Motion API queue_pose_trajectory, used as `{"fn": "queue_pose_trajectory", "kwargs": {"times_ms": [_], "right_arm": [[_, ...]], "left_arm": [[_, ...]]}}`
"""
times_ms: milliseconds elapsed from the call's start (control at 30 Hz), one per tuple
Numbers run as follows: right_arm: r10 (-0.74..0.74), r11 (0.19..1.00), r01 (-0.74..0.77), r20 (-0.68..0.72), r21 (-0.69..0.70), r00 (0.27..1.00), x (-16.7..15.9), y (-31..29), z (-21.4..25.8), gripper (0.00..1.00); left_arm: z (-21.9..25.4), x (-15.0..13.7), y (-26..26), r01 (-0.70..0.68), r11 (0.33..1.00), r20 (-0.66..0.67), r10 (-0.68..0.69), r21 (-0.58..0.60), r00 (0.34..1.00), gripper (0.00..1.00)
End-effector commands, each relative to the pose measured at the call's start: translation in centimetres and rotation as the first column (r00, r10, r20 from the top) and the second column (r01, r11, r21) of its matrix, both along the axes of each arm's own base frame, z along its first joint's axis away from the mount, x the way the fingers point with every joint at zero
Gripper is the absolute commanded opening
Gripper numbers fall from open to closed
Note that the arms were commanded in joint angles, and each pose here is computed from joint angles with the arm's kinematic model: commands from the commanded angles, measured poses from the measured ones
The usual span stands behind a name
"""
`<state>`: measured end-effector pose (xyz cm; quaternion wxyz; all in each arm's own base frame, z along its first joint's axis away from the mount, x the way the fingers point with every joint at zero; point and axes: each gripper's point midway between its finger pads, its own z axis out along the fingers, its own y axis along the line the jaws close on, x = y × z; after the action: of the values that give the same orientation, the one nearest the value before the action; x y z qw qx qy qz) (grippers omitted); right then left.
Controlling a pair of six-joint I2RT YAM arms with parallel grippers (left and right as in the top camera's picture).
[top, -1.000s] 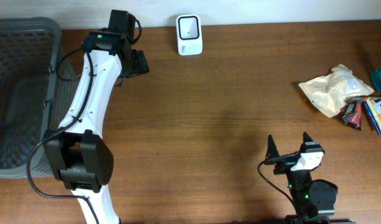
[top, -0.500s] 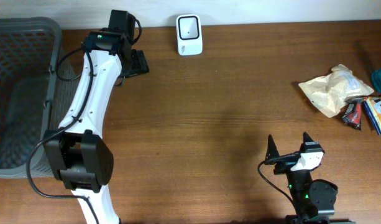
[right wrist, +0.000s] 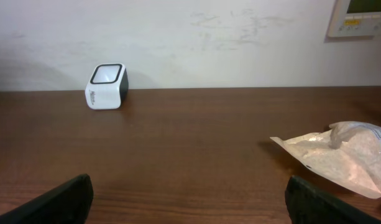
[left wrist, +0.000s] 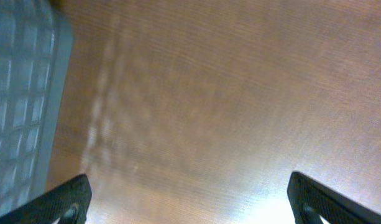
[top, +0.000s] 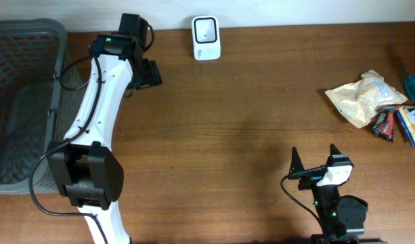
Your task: Scan the item barcode
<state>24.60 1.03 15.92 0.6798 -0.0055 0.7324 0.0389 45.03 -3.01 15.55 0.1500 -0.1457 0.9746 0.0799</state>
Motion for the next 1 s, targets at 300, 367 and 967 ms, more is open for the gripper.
{"fn": "queue_pose_trajectory", "kwargs": {"times_ms": [300,367,967], "right_arm": [[-0.006,1.000,0.006,0.000,-0.008,1.000,0.0,0.0,-0.2,0.98],[-0.006,1.000,0.006,0.000,-0.008,1.000,0.0,0.0,-0.2,0.98],[-0.006,1.000,0.006,0.000,-0.008,1.000,0.0,0.0,-0.2,0.98]], "left_arm": [[3.4,0.2,-0.5,0.035,0.999,0.167,-0.030,-0.026,0.985,0.99],[4.1,-0.6,-0.3,0.067,0.998,0.244,-0.060,-0.019,0.968,0.99],[8.6,-18.6,-1.7,0.452,0.846,0.771,-0.481,0.283,0.417,0.99]]}}
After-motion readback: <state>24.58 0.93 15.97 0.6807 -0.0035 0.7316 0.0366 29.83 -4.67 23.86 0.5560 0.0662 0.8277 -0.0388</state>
